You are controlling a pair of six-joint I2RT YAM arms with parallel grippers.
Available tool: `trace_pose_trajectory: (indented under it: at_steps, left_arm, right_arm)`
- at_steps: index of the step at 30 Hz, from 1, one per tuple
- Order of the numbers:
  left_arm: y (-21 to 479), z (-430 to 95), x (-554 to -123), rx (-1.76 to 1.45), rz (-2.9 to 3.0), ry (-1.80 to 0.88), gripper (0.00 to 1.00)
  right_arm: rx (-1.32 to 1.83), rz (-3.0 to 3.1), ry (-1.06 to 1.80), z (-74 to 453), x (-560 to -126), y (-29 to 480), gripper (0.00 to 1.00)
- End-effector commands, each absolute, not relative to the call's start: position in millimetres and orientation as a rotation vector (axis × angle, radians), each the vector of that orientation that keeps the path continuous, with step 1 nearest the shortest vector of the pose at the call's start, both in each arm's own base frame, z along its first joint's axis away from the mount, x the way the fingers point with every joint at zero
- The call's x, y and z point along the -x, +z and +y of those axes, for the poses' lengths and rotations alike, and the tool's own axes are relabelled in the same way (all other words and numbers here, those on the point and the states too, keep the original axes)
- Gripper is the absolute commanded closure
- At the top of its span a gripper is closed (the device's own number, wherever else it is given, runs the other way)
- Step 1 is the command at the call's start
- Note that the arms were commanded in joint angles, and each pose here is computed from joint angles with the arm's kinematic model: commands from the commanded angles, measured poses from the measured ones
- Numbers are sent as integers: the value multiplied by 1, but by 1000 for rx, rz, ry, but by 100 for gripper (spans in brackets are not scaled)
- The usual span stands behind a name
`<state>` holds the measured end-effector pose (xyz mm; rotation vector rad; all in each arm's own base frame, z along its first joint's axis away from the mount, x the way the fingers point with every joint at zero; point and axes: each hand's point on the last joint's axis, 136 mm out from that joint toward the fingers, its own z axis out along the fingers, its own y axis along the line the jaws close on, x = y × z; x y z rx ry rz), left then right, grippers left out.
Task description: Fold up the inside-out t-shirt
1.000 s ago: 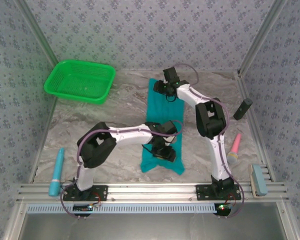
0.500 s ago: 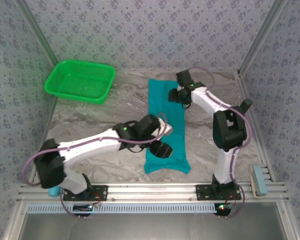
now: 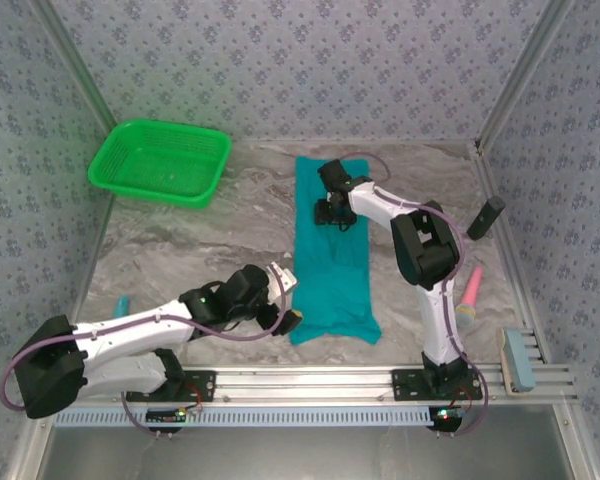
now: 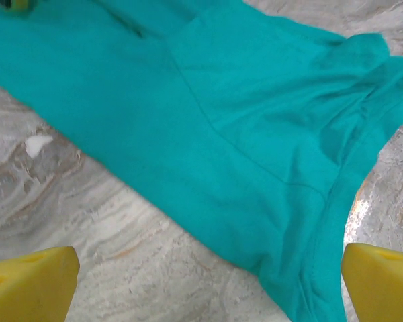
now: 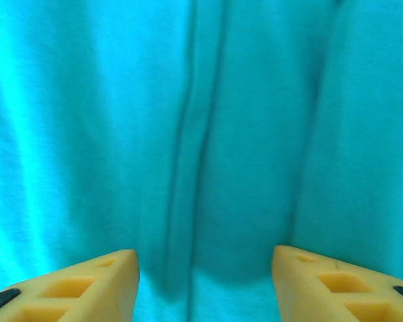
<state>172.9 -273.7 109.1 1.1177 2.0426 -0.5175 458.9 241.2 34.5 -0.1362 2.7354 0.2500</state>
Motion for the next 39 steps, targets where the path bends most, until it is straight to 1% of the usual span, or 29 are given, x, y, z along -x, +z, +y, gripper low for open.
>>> trace_pose_trajectory:
  at_steps: [1,3,6,8,10,12,15,17,19,20,21,22,23,24,29,32,34,38,39]
  left_arm:
    - [116,-280,-154,-1273,1899,-589,0]
    - [114,-281,-142,-1383,1799,-581,1]
    - [112,-279,-127,-1539,1652,-525,1]
    - [110,-278,-127,-1609,1589,-474,1]
    - [105,-279,-127,-1686,1551,-432,0]
    - [95,-282,-130,-1747,1536,-387,1]
    - [77,-289,-137,-1819,1504,-357,1]
    - [65,-293,-141,-1888,1482,-346,3]
    - [54,-297,-142,-1954,1486,-357,7]
    - [50,-298,-140,-1979,1488,-392,8]
    - [46,-300,-139,-1994,1486,-407,8]
    - [43,-300,-139,-2005,1485,-414,8]
    - [40,-302,-138,-2016,1478,-417,9]
    - [39,-303,-138,-2020,1473,-427,10]
    - [36,-301,-135,-2052,1430,-446,12]
    - [30,-300,-132,-2082,1424,-477,15]
    - [30,-303,-132,-2088,1427,-494,17]
    - [25,-306,-127,-2117,1427,-538,22]
    - [24,-307,-125,-2131,1425,-548,25]
  right_arm:
    - [242,2767,312,266,-438,39,44]
    - [251,2749,348,266,-427,59,43]
    - [310,2639,445,260,-415,108,43]
    - [458,2527,460,252,-403,146,43]
    - [633,2412,399,242,-388,169,44]
    - [805,2316,338,227,-366,181,44]
    - [1152,2179,382,214,-325,186,44]
    - [1422,2145,362,203,-286,158,42]
    - [1717,2040,419,194,-242,139,41]
    - [1813,2006,397,186,-228,128,35]
    - [1961,1941,386,180,-208,113,34]
    - [2062,1890,375,175,-194,103,33]
    - [2122,1863,376,172,-183,95,30]
    - [2195,1793,385,169,-171,89,29]
    - [2294,1727,438,157,-143,77,29]
    - [2407,1663,417,151,-129,60,28]
    - [2442,1608,352,151,-131,46,28]
    - [2511,1511,145,147,-148,25,27]
    - [2536,1504,128,145,-148,22,28]
